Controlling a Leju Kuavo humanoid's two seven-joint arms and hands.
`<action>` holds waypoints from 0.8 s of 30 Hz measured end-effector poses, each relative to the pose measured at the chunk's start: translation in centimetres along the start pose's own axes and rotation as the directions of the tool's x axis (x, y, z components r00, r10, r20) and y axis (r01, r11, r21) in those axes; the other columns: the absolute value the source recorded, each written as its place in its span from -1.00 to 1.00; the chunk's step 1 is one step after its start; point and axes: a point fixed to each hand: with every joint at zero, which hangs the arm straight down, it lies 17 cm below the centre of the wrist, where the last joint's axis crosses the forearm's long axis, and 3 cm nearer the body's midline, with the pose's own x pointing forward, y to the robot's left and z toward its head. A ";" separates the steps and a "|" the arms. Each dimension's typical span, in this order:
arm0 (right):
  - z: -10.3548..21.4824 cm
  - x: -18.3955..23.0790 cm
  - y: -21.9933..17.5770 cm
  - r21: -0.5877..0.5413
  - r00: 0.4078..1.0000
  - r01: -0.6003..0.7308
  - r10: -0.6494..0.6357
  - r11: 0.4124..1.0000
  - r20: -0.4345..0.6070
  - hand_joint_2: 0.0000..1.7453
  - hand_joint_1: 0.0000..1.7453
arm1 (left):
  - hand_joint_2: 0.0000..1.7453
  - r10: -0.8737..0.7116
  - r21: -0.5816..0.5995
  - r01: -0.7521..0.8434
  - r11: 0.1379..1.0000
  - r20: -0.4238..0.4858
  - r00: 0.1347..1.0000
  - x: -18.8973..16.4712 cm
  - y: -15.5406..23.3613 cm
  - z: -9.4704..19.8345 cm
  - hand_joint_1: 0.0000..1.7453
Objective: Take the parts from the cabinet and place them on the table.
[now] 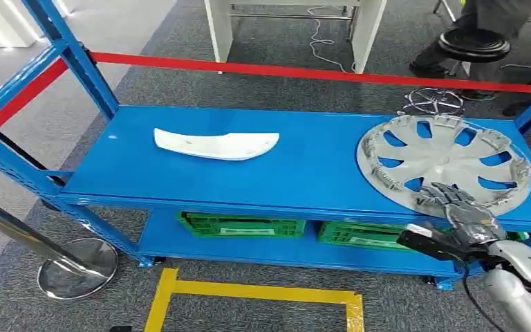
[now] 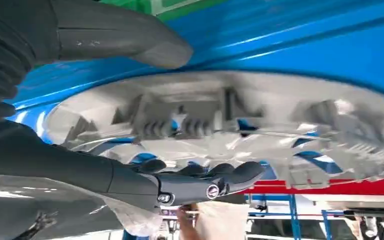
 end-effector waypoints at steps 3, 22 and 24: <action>0.1 -0.5 -0.4 0.000 1.000 -0.011 0.011 1.000 -0.003 1.00 -1.00 | -1.00 -0.001 -0.002 0.001 1.000 0.001 1.000 0.0 -0.1 0.0 -1.00; -0.6 -2.8 -1.6 0.097 1.000 -0.005 0.006 0.995 -0.003 1.00 -1.00 | -1.00 -0.019 -0.021 0.020 1.000 0.011 1.000 0.2 -0.9 0.3 -1.00; -0.6 -3.3 -1.7 0.126 1.000 0.003 -0.003 0.992 -0.004 1.00 -1.00 | -1.00 -0.020 -0.022 0.020 1.000 0.011 1.000 0.3 -1.0 0.3 -1.00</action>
